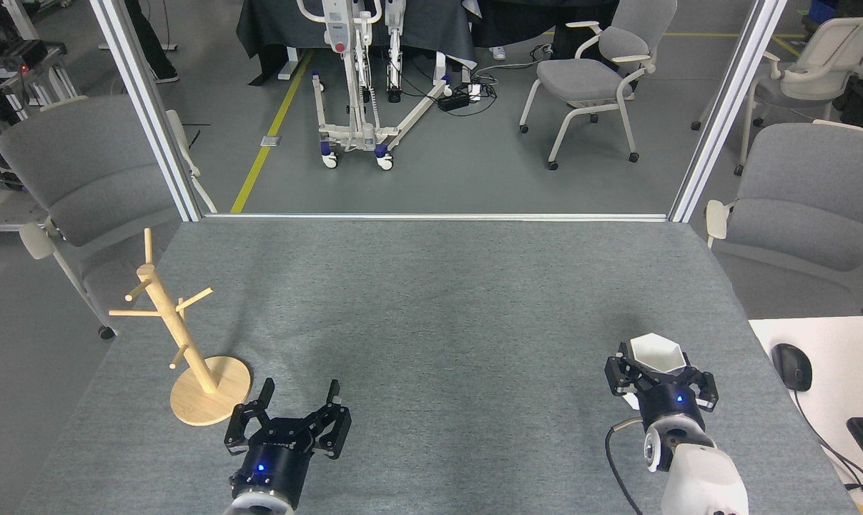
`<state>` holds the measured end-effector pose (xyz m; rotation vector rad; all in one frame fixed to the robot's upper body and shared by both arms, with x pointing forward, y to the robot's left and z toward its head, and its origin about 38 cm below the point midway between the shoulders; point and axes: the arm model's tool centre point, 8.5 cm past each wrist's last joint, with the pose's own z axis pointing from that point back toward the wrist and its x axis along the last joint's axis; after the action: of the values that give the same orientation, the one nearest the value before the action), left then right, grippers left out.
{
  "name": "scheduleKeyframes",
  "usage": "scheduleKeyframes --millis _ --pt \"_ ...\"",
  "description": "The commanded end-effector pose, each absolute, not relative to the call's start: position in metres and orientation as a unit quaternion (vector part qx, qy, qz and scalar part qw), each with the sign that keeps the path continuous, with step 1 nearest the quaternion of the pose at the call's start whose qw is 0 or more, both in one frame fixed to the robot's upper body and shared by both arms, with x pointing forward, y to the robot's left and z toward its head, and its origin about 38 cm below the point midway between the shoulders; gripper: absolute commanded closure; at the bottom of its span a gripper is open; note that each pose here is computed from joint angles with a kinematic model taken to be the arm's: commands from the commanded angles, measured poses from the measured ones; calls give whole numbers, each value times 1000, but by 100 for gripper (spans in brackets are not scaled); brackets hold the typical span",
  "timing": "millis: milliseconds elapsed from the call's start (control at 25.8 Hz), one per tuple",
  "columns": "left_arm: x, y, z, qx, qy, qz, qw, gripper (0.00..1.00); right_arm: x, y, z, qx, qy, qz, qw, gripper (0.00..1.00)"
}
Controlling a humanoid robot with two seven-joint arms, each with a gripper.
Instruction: Hang cup on storage rack
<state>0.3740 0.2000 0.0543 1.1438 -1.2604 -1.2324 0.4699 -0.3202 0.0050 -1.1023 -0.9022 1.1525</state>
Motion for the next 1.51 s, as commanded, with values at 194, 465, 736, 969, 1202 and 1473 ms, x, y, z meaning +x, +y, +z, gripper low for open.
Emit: scheduleKeyframes --millis 194,465,736,969,1202,1473 --pt "376 197 62 470 -534 -511 483 1 471 -317 5 -477 -393 500 607 31" --pt "378 195 71 470 -546 -511 469 1 471 -315 5 -467 -400 508 603 67" --pt "379 187 74 451 -566 -528 444 1 482 -315 28 -456 -434 517 581 72" --pt "379 185 75 449 -570 -531 439 1 494 -319 112 -467 -433 521 568 72" --pt "382 167 84 419 -600 -557 392 1 466 -316 188 -495 -451 476 570 72" --pt "392 113 110 388 -634 -606 284 1 448 -261 226 -496 -457 447 588 72"
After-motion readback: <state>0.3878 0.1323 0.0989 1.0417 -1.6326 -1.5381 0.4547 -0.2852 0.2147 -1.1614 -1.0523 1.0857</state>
